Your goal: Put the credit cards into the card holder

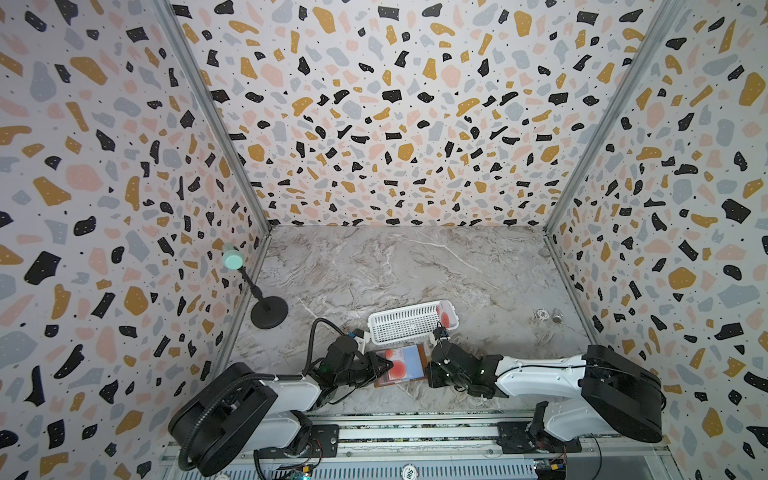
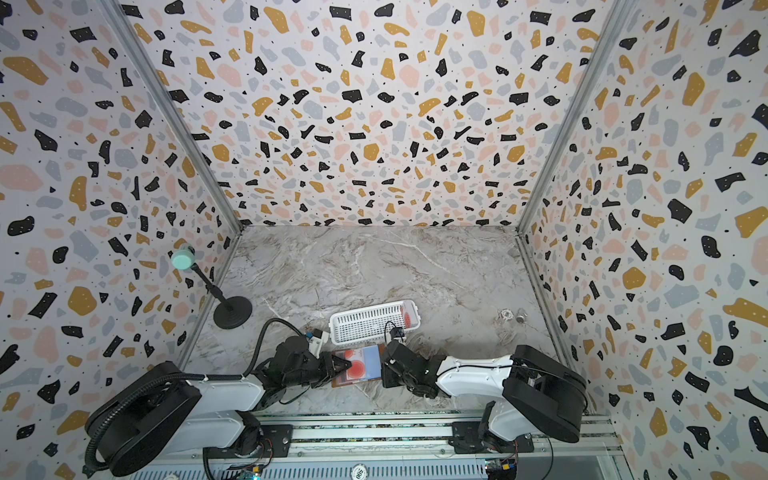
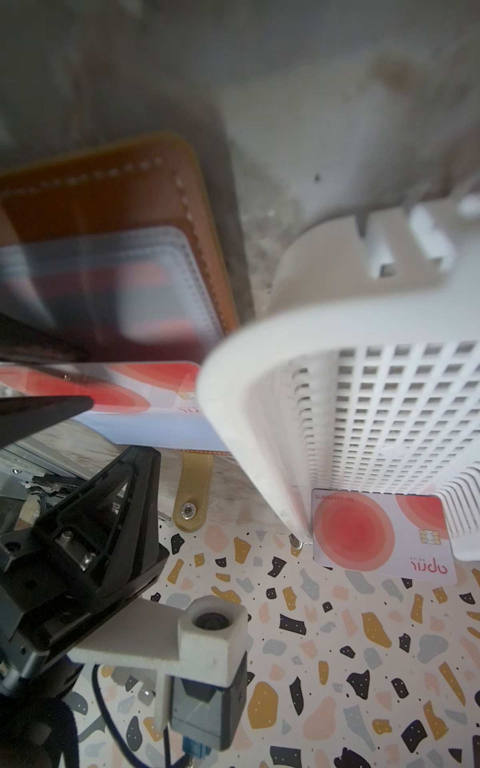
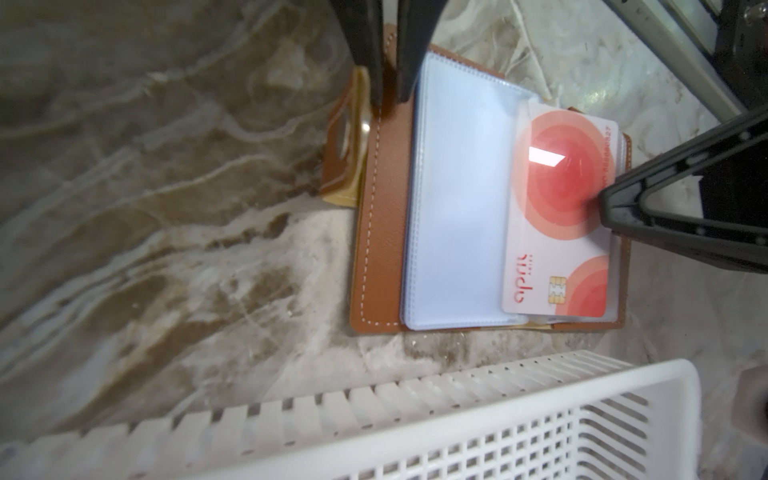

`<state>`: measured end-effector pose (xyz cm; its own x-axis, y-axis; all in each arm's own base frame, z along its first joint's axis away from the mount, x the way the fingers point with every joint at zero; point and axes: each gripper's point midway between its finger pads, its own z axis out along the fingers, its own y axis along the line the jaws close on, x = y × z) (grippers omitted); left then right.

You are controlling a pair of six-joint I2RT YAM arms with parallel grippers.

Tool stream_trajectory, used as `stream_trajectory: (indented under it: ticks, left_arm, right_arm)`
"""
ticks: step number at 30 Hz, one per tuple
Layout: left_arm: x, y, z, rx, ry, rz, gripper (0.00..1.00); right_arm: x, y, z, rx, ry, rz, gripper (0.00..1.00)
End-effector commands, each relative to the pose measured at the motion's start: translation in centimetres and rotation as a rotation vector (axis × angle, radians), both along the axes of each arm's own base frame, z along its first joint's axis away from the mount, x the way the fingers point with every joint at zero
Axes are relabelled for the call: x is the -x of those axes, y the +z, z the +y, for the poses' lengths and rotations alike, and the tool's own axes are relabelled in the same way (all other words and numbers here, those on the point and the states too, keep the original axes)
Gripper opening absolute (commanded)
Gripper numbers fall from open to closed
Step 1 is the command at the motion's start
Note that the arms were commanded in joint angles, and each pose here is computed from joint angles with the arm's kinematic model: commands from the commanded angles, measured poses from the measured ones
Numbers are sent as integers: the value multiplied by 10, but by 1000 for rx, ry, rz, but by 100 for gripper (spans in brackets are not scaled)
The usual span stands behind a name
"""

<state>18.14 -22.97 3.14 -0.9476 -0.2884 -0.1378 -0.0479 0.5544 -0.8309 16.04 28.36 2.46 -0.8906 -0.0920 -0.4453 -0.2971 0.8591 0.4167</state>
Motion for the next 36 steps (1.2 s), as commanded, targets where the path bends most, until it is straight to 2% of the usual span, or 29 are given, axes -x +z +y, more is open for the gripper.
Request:
stream_trajectory:
  ticks: [1, 8, 14, 36]
  left_arm:
    - [-4, 0, 2, -65, -2, -8, 22]
    - [2, -8, 12, -198, -17, 39, 31]
    - [6, -9, 14, -245, -20, 55, 35]
    - [-2, 2, -9, -246, -43, 29, 37]
  right_arm:
    - [10, -18, -18, 68, -12, 35, 11]
    - [9, -19, -17, 70, -2, 21, 11]
    - [7, -19, -15, 68, 5, 7, 11]
    - [10, -18, -8, 38, 33, -2, 10]
